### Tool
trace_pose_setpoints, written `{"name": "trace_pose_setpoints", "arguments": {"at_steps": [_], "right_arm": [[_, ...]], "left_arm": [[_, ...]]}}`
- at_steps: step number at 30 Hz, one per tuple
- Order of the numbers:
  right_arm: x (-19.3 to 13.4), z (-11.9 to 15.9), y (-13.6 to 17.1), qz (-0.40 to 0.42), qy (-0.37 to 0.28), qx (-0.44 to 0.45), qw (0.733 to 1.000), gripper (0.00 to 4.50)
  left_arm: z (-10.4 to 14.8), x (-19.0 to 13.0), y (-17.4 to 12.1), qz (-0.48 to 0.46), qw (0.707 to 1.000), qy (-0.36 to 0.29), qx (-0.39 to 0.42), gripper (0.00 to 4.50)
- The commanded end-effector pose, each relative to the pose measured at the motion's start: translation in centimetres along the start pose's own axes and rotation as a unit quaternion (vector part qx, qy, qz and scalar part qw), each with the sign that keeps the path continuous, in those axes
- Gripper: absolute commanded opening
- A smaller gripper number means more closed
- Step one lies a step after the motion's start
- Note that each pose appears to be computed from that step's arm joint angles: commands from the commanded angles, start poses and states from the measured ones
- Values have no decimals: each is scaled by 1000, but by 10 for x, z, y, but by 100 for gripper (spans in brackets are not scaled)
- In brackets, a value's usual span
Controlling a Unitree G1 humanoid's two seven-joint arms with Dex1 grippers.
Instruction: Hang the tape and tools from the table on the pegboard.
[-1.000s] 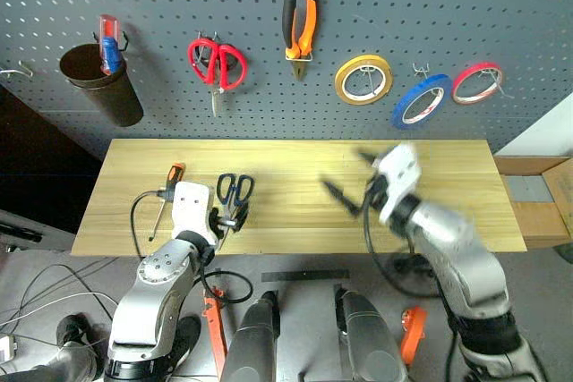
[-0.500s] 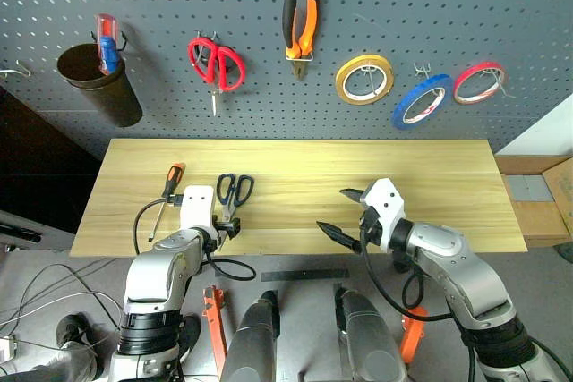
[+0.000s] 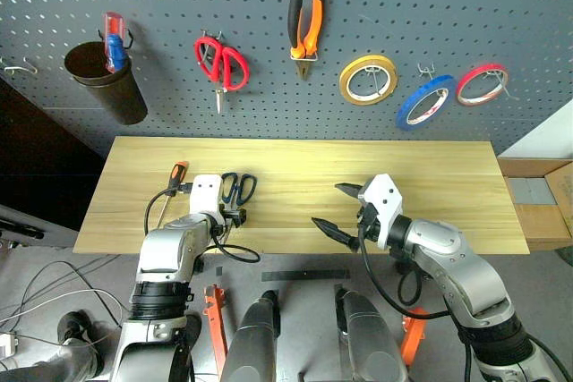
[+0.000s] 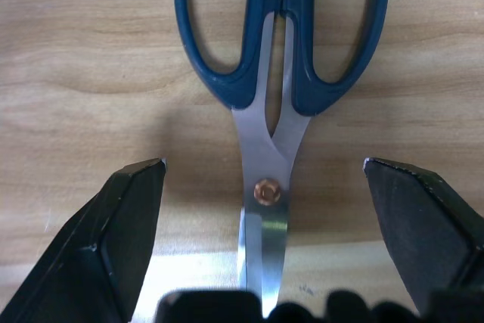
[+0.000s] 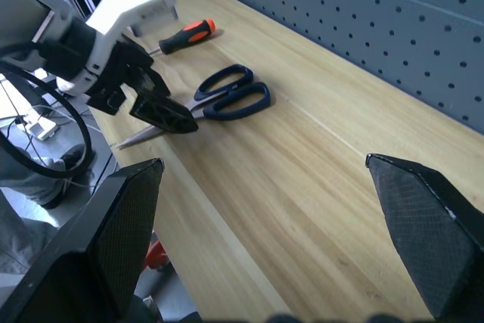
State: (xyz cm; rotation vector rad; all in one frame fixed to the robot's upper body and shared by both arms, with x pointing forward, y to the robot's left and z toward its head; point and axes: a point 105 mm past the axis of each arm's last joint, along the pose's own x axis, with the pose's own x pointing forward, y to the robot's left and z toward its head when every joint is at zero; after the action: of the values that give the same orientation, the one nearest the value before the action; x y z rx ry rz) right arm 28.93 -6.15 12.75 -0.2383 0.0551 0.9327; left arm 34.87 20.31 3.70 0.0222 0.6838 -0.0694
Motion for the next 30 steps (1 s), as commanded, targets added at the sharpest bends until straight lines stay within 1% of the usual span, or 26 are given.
{"name": "trace_pose_setpoints", "arguments": {"at_steps": [1,3,6,10,15,17,22,24,27,30], "right_arm": [[-1,15,2,1,-22,-14,1000,446],[-2,15,1,-3,-22,-14,1000,446],[-2,15,0,-4,-21,-15,1000,450],[-2,16,-3,-9,-20,-16,1000,450],[-2,17,-6,-15,-19,-19,1000,450],[-2,18,-8,-17,-20,-20,999,450],[-1,21,-13,-22,-25,-25,999,450],[-1,22,-14,-23,-26,-25,999,450],[-1,22,-16,-25,-26,-27,999,450],[-1,23,-19,-27,-27,-30,999,450]], "left_arm": [[2,3,2,-3,1000,-7,10,450],[2,6,2,-6,1000,-5,5,450],[-3,11,0,-12,1000,4,7,392],[-6,14,-3,-21,1000,10,7,257],[-10,9,-2,-24,1000,14,8,93],[-13,5,1,-23,1000,17,10,51],[-19,-11,2,-30,999,10,20,49],[-18,-19,0,-37,999,-3,28,48],[-1,-39,-18,-92,992,-80,33,46],[10,-63,-37,-152,976,-148,43,46]]}}
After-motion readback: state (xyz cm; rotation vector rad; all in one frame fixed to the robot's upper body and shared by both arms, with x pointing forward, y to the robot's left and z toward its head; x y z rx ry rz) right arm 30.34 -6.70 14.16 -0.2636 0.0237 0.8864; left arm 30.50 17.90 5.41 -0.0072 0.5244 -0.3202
